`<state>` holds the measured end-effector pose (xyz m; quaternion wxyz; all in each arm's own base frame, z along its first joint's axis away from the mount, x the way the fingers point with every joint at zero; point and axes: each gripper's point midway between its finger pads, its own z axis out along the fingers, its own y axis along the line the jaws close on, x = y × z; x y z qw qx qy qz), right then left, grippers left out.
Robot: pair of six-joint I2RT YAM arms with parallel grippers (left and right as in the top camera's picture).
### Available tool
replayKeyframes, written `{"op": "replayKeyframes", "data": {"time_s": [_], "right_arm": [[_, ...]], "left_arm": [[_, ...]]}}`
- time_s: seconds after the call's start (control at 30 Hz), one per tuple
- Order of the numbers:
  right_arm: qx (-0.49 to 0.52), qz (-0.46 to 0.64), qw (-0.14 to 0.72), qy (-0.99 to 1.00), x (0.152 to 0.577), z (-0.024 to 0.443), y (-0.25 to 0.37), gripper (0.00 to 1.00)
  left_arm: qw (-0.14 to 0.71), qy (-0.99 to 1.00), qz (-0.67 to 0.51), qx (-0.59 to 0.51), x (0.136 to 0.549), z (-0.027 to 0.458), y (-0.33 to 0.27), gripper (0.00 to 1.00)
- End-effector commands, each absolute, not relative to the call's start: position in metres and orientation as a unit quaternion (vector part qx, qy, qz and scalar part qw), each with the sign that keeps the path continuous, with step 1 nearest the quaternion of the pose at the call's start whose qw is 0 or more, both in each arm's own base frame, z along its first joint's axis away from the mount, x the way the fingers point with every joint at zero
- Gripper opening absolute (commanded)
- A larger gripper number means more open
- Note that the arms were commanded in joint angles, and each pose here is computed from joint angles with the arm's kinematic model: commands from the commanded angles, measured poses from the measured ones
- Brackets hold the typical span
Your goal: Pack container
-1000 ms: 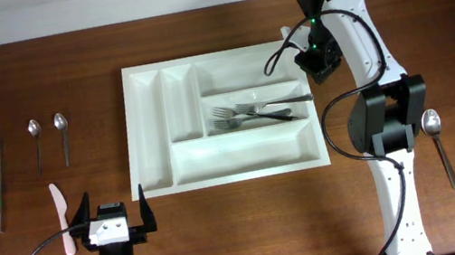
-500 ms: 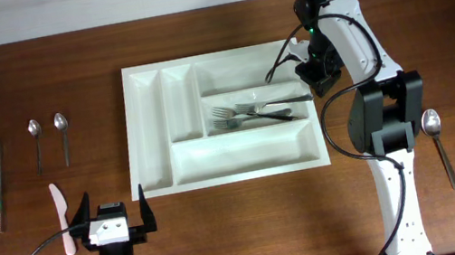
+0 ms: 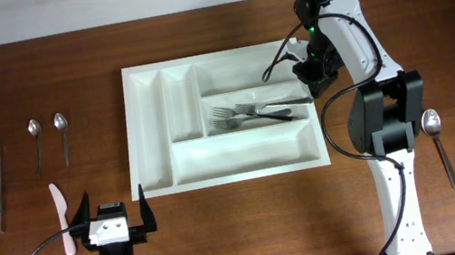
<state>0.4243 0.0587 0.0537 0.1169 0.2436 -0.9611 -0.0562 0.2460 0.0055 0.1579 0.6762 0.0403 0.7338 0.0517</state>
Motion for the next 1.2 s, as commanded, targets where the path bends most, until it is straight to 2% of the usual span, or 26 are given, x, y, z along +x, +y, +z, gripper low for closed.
{"op": "replayKeyframes", "data": {"time_s": [0.0,0.2,0.4,0.77,1.17], "right_arm": [[0.251,-0.074,0.094,-0.961,0.424,0.074,0.068,0.04],[0.249,-0.095,0.09,-0.96,0.423,0.075,0.075,0.04],[0.228,-0.037,0.097,-0.968,0.425,0.076,0.056,0.04],[0.229,-0.03,0.051,-0.972,0.423,0.118,0.055,0.04],[0.218,-0.039,0.13,-0.967,0.391,0.087,0.052,0.04]], "left_arm": [[0.676,0.734,0.059,0.043,0.246,0.156,0.007,0.99],[0.676,0.734,0.059,0.042,0.246,0.156,0.007,0.99],[0.676,0.734,0.059,0.042,0.246,0.156,0.007,0.99],[0.676,0.734,0.059,0.042,0.246,0.156,0.007,0.99],[0.676,0.734,0.059,0.042,0.246,0.156,0.007,0.99]]}}
